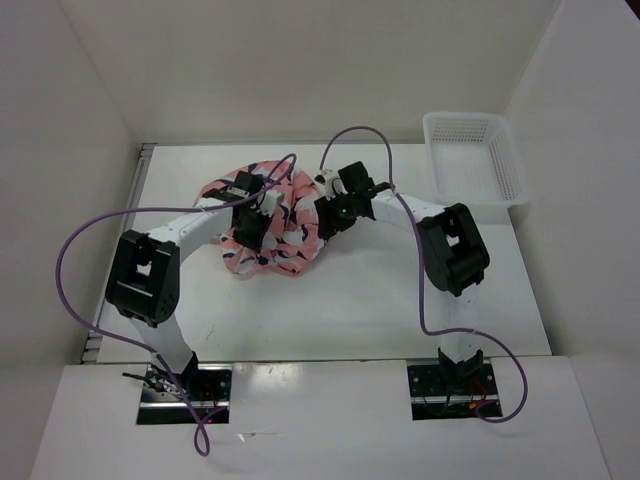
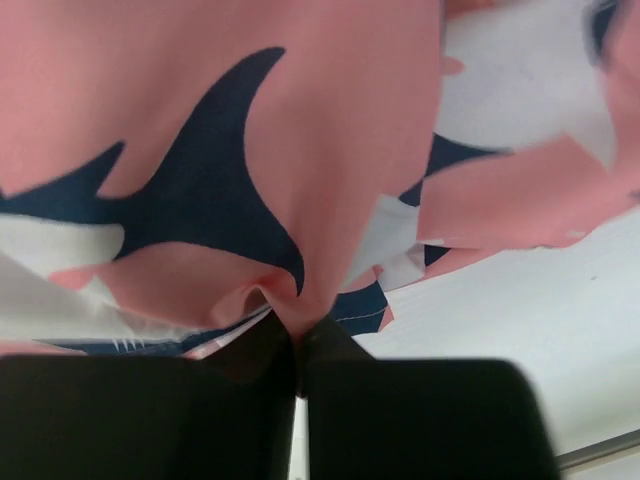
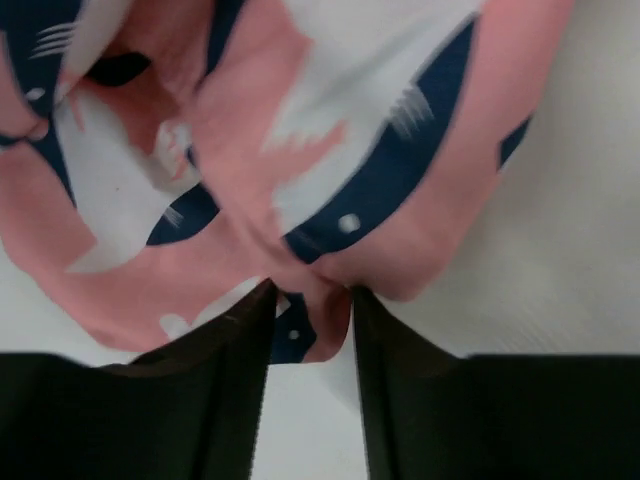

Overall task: Fold and stack the shorts
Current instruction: Flatten the shorts out

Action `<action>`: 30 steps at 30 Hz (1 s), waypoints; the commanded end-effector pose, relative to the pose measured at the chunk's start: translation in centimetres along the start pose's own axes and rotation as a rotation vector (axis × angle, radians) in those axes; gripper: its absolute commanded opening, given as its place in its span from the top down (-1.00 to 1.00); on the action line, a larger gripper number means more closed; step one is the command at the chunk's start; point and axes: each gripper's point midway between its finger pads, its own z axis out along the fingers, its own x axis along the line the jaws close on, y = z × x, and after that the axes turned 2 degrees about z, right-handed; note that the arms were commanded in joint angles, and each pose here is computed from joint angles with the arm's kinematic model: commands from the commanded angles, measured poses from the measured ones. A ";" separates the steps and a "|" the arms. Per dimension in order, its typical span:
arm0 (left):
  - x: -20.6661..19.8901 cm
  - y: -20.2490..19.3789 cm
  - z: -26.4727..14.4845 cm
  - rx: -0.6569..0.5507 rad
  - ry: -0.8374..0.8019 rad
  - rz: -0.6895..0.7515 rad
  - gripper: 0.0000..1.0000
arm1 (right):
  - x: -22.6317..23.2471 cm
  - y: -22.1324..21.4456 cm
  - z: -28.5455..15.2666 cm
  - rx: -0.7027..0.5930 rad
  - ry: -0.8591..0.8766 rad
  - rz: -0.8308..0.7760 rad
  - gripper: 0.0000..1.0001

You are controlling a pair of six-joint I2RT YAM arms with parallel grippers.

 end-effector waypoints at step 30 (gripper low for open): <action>22.8 18.7 -35.5 -0.891 0.680 -0.308 1.00 | -2.2 34.9 -38.1 -0.974 -0.773 -0.490 1.00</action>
